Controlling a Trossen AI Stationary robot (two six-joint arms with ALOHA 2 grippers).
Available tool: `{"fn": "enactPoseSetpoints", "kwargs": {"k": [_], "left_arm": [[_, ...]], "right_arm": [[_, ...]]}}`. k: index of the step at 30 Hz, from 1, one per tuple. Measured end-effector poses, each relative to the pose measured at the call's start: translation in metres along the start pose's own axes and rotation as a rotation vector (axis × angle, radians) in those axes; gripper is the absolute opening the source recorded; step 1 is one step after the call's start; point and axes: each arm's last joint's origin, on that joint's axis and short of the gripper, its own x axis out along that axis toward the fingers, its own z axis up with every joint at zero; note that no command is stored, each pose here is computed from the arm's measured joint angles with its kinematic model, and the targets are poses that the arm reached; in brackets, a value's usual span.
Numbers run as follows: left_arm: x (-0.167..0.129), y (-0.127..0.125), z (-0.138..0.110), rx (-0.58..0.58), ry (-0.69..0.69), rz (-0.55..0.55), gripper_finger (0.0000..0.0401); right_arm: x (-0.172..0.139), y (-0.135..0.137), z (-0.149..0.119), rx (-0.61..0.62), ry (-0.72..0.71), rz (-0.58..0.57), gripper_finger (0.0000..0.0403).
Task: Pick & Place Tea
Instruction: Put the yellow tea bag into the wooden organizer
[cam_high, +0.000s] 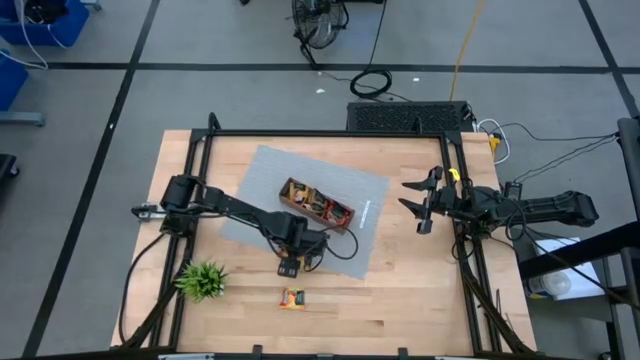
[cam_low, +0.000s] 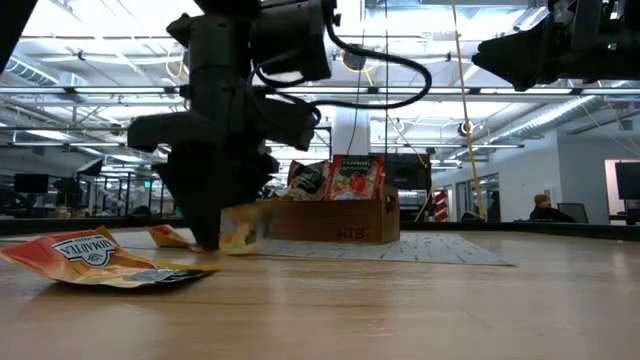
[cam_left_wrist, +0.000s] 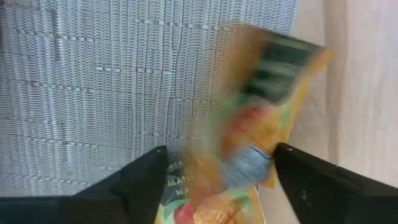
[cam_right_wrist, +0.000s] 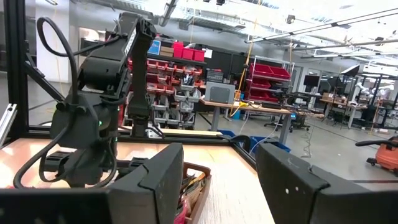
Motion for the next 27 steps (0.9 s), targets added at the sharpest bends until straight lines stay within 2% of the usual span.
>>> {"fn": "enactPoseSetpoints", "kwargs": {"k": [4,12,21,27], "left_arm": [[-0.008,-0.002,0.004,0.029,-0.026,0.025,0.0220],[-0.016,0.001,0.003,0.058,-0.049,0.030,0.0021],[-0.026,0.003,0.002,0.000,-0.074,0.050,0.0003],[-0.064,0.002,-0.002,-0.087,-0.204,0.164,0.0002]], "right_arm": [[0.000,0.000,0.000,0.000,0.000,0.000,0.0185],[0.000,0.000,0.000,0.000,0.000,0.000,0.0185],[0.000,0.000,0.000,0.000,0.000,0.000,0.0185],[0.000,0.000,0.000,0.000,0.000,0.000,0.0185]]}}
